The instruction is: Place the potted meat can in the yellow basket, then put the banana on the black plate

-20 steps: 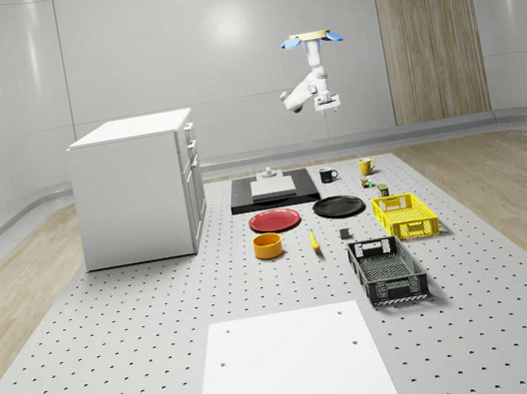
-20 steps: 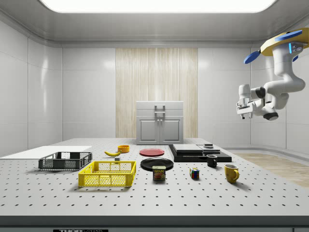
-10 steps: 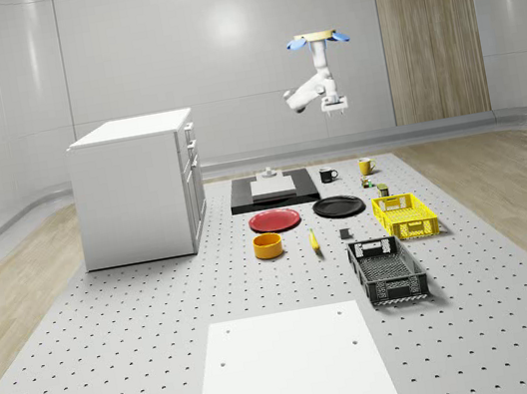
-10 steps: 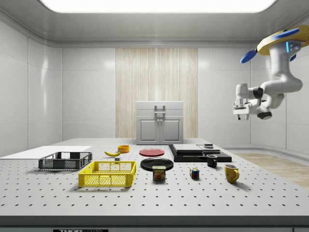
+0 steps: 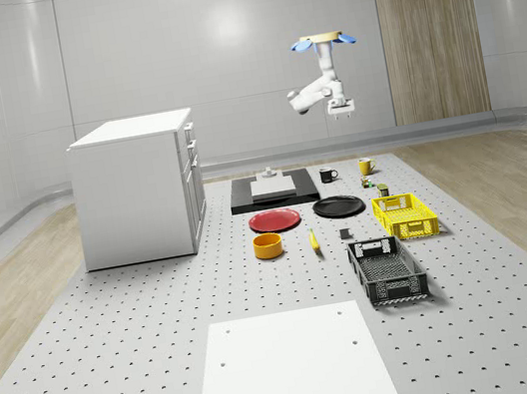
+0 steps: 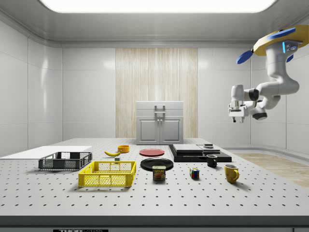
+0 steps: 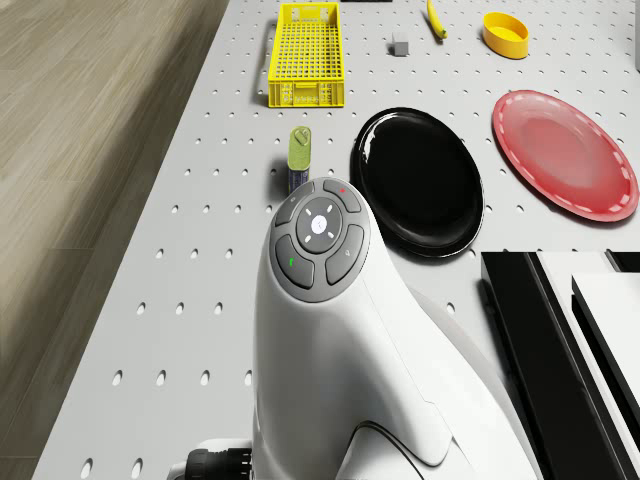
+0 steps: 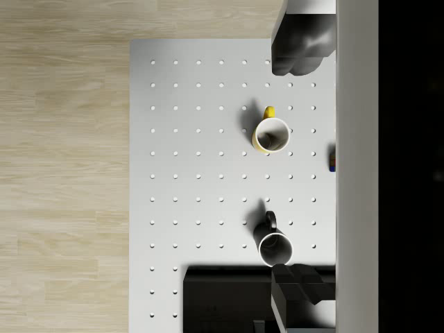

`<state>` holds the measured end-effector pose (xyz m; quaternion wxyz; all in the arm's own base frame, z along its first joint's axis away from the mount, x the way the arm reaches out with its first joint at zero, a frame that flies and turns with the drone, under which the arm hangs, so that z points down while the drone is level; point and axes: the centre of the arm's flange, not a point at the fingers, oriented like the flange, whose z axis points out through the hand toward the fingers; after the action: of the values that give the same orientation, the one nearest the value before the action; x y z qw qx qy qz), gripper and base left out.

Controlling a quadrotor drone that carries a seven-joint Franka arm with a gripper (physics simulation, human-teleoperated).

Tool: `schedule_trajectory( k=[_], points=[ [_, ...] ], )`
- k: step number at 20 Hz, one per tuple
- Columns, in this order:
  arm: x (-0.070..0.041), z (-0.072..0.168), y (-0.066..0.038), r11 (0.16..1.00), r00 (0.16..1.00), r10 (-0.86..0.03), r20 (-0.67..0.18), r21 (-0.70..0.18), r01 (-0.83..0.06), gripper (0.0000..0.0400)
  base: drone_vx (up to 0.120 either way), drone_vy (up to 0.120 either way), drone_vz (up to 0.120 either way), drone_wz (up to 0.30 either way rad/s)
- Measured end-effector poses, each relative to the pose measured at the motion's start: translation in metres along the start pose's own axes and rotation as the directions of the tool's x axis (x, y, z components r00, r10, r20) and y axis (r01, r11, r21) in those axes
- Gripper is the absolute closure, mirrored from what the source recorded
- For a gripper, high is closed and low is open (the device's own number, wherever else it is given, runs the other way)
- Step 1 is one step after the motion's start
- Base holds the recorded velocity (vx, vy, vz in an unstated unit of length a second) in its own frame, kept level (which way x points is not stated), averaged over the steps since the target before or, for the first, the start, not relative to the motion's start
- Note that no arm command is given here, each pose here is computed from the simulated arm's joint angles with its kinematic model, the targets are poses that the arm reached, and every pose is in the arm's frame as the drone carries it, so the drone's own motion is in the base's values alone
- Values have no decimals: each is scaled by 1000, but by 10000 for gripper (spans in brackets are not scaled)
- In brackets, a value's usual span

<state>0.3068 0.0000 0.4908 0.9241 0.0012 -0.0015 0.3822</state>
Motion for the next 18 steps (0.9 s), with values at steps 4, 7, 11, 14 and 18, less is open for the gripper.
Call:
schedule_trajectory(
  k=[4,7,11,14,18],
  points=[
    [0,0,0,1000,1000,0,-1,-1,0,0,120,120,0,0],
    [0,0,0,1000,1000,0,-1,-1,0,0,120,120,0,0],
    [0,0,0,1000,1000,0,-1,-1,0,0,120,120,0,0],
    [0,0,0,1000,1000,0,-1,-1,0,0,120,67,0,0],
    [0,0,0,1000,1000,0,-2,-1,0,0,120,0,-60,0]
  ],
)
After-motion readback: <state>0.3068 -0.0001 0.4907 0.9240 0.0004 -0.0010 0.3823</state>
